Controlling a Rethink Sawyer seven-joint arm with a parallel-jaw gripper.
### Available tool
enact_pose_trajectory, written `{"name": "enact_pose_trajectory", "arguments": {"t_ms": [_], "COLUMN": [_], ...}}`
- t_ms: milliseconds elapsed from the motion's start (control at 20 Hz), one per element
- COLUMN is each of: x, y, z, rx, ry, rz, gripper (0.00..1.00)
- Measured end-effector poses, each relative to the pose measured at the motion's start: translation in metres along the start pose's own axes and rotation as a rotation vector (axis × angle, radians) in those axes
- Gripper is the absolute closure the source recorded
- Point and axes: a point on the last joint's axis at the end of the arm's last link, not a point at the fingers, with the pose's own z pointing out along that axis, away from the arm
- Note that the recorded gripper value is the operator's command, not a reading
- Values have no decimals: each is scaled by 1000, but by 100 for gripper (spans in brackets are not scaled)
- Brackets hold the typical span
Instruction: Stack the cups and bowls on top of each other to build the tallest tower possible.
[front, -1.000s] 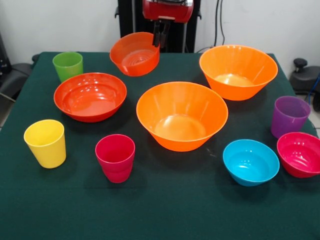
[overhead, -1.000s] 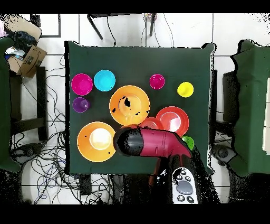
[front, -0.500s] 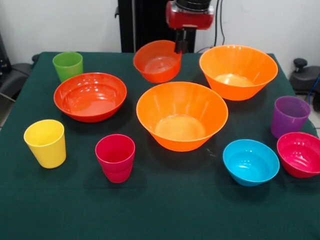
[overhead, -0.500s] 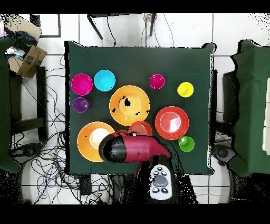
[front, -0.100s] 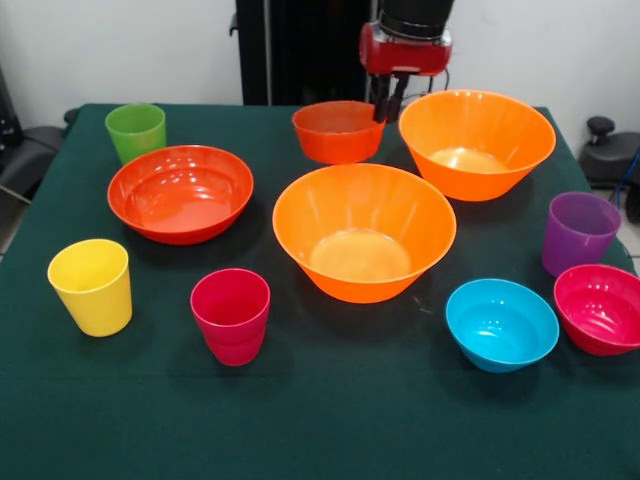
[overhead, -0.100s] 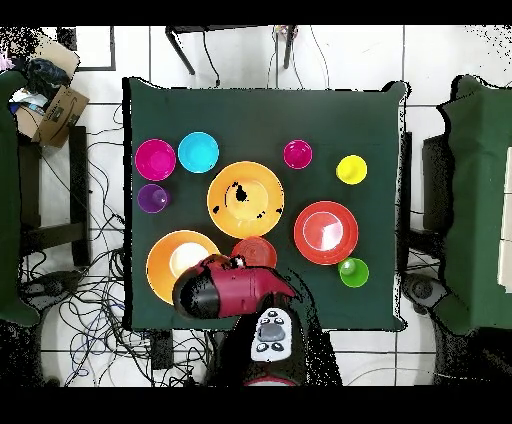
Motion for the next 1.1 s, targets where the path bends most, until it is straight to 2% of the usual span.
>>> {"name": "enact_pose_trajectory", "arguments": {"t_ms": [500, 1100], "x": [20, 30], "y": [-8, -16], "z": [16, 16], "rx": [23, 52], "ry": [26, 44], "rz": [21, 26], "gripper": [100, 100]}}
